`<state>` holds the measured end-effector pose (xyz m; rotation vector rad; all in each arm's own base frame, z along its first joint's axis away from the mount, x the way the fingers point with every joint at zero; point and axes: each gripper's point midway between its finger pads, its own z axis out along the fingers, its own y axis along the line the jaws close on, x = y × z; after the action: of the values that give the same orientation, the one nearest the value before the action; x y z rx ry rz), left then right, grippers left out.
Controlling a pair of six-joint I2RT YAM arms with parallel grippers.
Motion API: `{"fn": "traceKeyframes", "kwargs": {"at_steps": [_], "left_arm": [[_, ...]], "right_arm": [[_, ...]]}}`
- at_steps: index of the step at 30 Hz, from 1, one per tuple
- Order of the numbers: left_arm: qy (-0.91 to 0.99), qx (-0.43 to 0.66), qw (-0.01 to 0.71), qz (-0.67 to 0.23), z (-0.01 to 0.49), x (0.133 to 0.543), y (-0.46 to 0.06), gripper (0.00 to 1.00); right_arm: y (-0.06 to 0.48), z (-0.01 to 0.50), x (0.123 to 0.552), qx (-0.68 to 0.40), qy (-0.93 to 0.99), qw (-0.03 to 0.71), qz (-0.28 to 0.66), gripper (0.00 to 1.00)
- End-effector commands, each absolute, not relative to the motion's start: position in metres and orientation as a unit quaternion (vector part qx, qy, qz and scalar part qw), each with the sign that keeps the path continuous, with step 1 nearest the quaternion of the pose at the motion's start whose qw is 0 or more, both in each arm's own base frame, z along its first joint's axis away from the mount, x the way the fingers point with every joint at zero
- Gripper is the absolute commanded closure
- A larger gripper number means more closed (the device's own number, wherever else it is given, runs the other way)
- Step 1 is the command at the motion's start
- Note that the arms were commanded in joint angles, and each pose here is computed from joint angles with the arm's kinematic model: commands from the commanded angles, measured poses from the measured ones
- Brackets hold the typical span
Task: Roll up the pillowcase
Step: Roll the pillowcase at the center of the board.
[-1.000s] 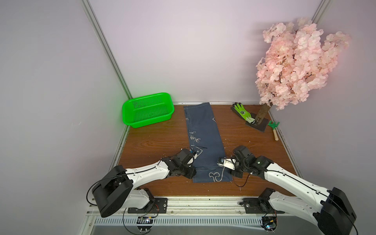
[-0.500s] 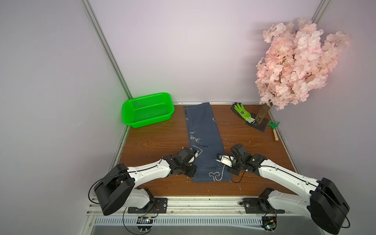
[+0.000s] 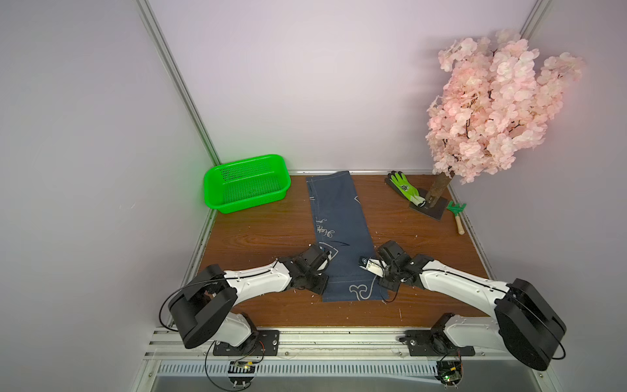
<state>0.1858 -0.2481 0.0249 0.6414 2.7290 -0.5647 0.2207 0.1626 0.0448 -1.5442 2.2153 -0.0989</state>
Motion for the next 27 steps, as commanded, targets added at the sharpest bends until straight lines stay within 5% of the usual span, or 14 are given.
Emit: {"fn": "traceKeyframes", "kwargs": {"at_steps": [1, 5, 8, 19, 27], "left_arm": [[0.949, 0.23, 0.13, -0.171, 0.019, 0.184, -0.242, 0.82], [0.949, 0.23, 0.12, -0.179, 0.016, 0.187, -0.243, 0.81], [0.949, 0.228, 0.119, -0.184, 0.017, 0.19, -0.243, 0.8], [0.948, 0.223, 0.108, -0.198, 0.016, 0.19, -0.239, 0.79], [0.949, 0.223, 0.106, -0.197, 0.017, 0.19, -0.237, 0.78]], "right_arm": [[0.176, 0.092, 0.228, -0.575, 0.768, 0.28, -0.032, 0.52], [0.196, 0.11, 0.205, -0.63, 0.71, 0.315, 0.001, 0.32], [0.217, 0.107, 0.178, -0.666, 0.671, 0.325, 0.034, 0.26], [0.259, 0.072, 0.151, -0.713, 0.615, 0.335, 0.031, 0.25], [0.272, 0.051, 0.146, -0.73, 0.612, 0.304, 0.028, 0.34]]}}
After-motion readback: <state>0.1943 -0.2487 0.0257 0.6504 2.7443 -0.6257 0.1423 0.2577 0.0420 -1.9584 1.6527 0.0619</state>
